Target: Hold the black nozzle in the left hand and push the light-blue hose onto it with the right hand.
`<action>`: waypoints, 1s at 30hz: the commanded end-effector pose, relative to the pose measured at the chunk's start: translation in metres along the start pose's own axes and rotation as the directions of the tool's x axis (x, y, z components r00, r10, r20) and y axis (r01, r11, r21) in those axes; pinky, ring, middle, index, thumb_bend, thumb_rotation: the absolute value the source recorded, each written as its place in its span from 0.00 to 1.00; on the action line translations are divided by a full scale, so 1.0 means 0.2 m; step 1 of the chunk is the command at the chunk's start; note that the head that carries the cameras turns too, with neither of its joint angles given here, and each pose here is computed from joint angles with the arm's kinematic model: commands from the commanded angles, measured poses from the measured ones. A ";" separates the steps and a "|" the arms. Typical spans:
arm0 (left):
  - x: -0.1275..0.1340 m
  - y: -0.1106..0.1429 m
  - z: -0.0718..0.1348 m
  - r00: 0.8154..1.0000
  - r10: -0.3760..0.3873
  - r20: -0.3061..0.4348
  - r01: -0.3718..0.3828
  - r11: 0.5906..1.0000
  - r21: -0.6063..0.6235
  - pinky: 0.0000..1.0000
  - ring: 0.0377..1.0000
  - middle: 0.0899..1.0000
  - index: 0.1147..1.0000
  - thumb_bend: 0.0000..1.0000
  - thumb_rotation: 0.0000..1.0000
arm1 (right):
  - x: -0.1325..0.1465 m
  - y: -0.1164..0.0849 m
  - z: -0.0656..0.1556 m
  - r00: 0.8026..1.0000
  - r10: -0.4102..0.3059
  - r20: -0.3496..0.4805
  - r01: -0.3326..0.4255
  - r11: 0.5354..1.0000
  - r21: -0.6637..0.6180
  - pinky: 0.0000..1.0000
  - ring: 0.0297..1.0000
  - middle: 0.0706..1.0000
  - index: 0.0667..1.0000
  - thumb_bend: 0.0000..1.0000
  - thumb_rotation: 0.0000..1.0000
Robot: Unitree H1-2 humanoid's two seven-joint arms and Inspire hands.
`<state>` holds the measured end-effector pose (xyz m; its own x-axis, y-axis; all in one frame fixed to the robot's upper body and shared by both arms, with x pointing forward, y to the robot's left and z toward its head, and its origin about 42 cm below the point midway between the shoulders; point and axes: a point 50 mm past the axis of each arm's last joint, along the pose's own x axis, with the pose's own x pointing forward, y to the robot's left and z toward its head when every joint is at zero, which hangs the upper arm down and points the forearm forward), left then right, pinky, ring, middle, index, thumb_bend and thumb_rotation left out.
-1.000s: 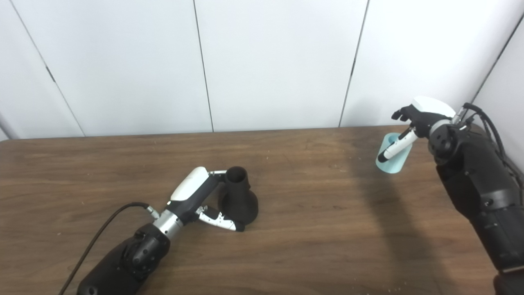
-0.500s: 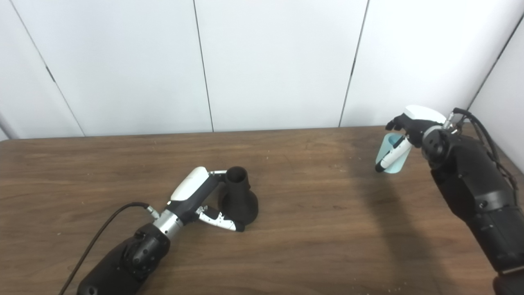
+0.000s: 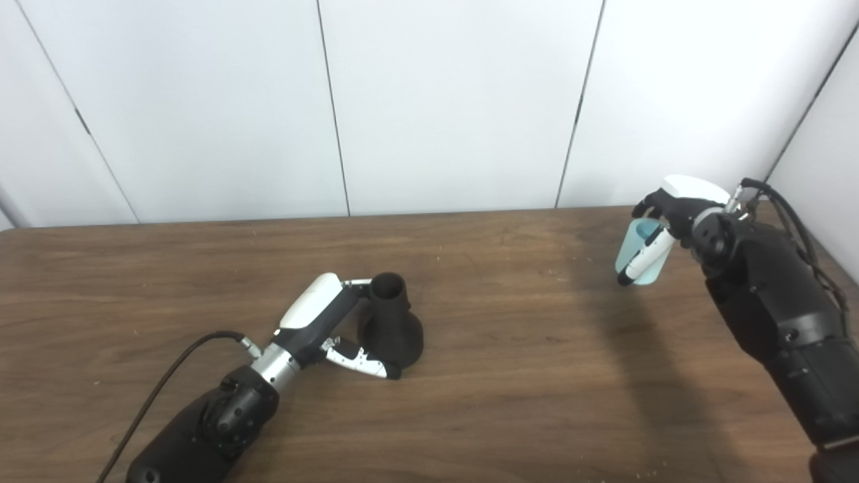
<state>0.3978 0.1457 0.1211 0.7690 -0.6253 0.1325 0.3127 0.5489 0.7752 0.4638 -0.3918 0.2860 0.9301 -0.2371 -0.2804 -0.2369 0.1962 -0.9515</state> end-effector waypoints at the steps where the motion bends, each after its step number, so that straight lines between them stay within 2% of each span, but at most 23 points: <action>1: -0.41 -0.50 -0.16 0.935 -0.274 -0.224 0.258 0.961 -0.097 0.66 0.56 0.42 0.41 0.52 0.09 | -0.05 -0.36 0.00 0.980 -0.199 0.008 0.199 0.980 -0.007 0.33 0.42 0.59 0.77 0.96 0.19; 2: -0.41 -0.50 -0.16 0.936 -0.273 -0.224 0.258 0.961 -0.097 0.66 0.56 0.42 0.41 0.52 0.09 | -0.06 -0.36 0.00 0.978 -0.206 0.013 0.206 0.978 -0.004 0.27 0.35 0.49 0.76 0.95 0.18; 4: -0.41 -0.51 -0.16 0.935 -0.274 -0.223 0.258 0.961 -0.097 0.66 0.56 0.42 0.41 0.52 0.09 | -0.06 -0.35 0.00 0.976 -0.219 0.019 0.219 0.976 -0.002 0.25 0.33 0.47 0.75 0.95 0.18; 8: -0.41 -0.51 -0.16 0.936 -0.275 -0.221 0.261 0.961 -0.094 0.66 0.57 0.42 0.41 0.52 0.09 | -0.05 -0.34 -0.01 0.972 -0.235 0.019 0.235 0.972 -0.009 0.32 0.44 0.55 0.70 0.95 0.19; 11: -0.41 -0.50 -0.16 0.936 -0.276 -0.218 0.262 0.961 -0.094 0.66 0.56 0.42 0.41 0.52 0.09 | -0.05 -0.34 0.00 0.970 -0.242 0.022 0.242 0.970 -0.009 0.30 0.39 0.49 0.67 0.95 0.19; 12: -0.41 -0.50 -0.16 0.936 -0.276 -0.217 0.261 0.961 -0.095 0.66 0.56 0.42 0.41 0.52 0.09 | -0.05 -0.34 0.00 0.970 -0.243 0.023 0.243 0.970 -0.009 0.28 0.34 0.44 0.66 0.94 0.19; 21: -0.42 -0.50 -0.16 0.935 -0.277 -0.219 0.263 0.960 -0.090 0.66 0.56 0.42 0.41 0.52 0.09 | -0.06 -0.34 -0.01 0.971 -0.236 0.028 0.237 0.971 -0.016 0.21 0.25 0.32 0.59 0.93 0.19; 25: -0.41 -0.50 -0.16 0.936 -0.276 -0.218 0.262 0.961 -0.091 0.66 0.56 0.42 0.41 0.52 0.09 | -0.05 -0.34 -0.02 0.974 -0.226 0.030 0.227 0.973 -0.029 0.18 0.22 0.28 0.56 0.91 0.17; 30: -0.41 -0.50 -0.15 0.936 -0.275 -0.218 0.261 0.961 -0.092 0.66 0.56 0.42 0.41 0.52 0.09 | -0.04 -0.33 -0.02 0.976 -0.217 0.038 0.218 0.975 -0.050 0.16 0.20 0.28 0.52 0.88 0.09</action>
<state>0.3979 0.1459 0.1212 0.7689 -0.6256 0.1319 0.3130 0.5483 0.7755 0.4645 -0.3921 0.2894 0.9474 -0.2247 -0.2278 -0.1915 0.1721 -0.9663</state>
